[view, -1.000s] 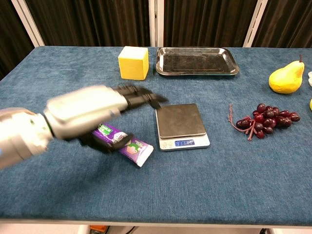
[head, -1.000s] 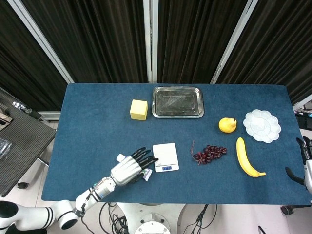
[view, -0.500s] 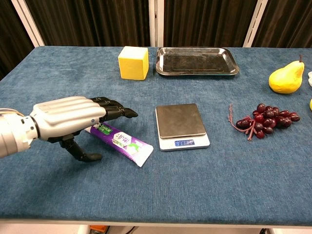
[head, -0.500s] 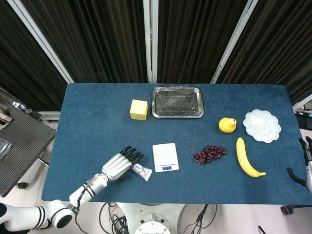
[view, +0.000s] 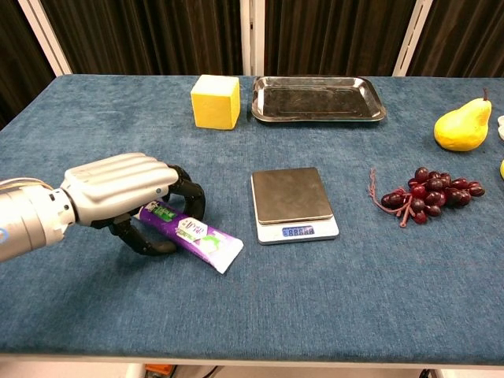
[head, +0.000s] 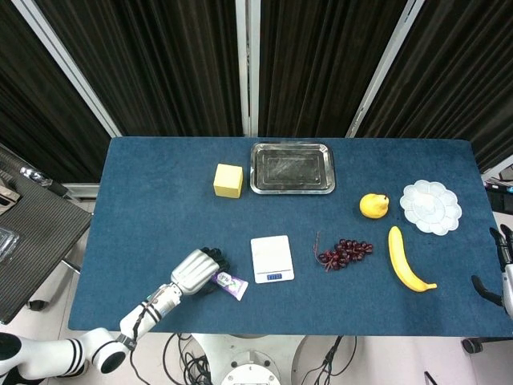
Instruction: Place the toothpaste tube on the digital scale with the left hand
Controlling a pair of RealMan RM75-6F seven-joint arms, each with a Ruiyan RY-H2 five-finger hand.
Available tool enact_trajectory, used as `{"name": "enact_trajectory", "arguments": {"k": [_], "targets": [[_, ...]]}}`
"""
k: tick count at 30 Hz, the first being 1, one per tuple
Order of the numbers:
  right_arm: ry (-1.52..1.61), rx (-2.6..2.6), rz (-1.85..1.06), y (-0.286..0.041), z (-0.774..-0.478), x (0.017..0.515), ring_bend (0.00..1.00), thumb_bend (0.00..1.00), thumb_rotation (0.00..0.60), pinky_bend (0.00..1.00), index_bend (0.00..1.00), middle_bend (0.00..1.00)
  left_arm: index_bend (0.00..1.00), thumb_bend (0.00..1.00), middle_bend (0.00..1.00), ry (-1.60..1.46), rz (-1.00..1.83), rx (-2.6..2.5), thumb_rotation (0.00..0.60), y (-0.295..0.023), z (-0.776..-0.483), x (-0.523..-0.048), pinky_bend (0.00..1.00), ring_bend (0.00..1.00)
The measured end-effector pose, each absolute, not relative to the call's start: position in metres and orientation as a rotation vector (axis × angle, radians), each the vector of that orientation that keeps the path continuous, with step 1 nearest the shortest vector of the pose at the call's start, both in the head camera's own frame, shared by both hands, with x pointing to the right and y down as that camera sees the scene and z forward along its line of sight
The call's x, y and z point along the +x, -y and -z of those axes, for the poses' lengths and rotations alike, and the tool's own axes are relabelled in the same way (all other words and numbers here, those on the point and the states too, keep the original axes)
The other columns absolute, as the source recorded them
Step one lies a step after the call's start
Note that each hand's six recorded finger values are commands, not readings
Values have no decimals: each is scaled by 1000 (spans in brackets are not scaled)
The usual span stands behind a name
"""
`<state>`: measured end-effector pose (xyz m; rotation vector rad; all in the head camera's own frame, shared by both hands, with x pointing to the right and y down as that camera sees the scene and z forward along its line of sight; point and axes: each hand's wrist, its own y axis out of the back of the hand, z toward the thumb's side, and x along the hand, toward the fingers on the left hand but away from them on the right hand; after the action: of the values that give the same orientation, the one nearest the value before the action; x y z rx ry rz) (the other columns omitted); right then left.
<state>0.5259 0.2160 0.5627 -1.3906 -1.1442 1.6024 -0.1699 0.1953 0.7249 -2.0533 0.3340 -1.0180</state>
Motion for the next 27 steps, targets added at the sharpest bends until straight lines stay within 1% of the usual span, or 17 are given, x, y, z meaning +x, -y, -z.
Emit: {"name": "enact_trajectory", "arguments": {"k": [2,5,8,13,21,27], "targets": [[1148,-1388,-1606,-216,-562,527,0,182,600,0,0,0,551,245,573,-351,1008,-2048,600,-194,-723,-169,578,415],[1150,-1390,-1612,-216,-563,529,0,207,600,0,0,0,589,241,601,-395,994,-2052,600,-191,-717,-166,622,467],[1147,-1395,-1616,-216,-565,529,0,207,600,0,0,0,616,240,608,-423,974,-2051,600,-187,-712,-163,648,473],[1148,-1399,-1609,-216,-564,527,0,206,600,0,0,0,627,240,618,-425,952,-2063,600,-180,-708,-154,689,488],[1168,-1391,-1619,-217,-564,534,0,209,600,0,0,0,633,240,624,-452,867,-2170,600,-160,-689,-115,691,488],[1190,-1385,-1614,-217,-561,538,0,209,600,0,0,0,634,240,627,-492,862,-2218,600,-135,-692,-90,690,487]]}}
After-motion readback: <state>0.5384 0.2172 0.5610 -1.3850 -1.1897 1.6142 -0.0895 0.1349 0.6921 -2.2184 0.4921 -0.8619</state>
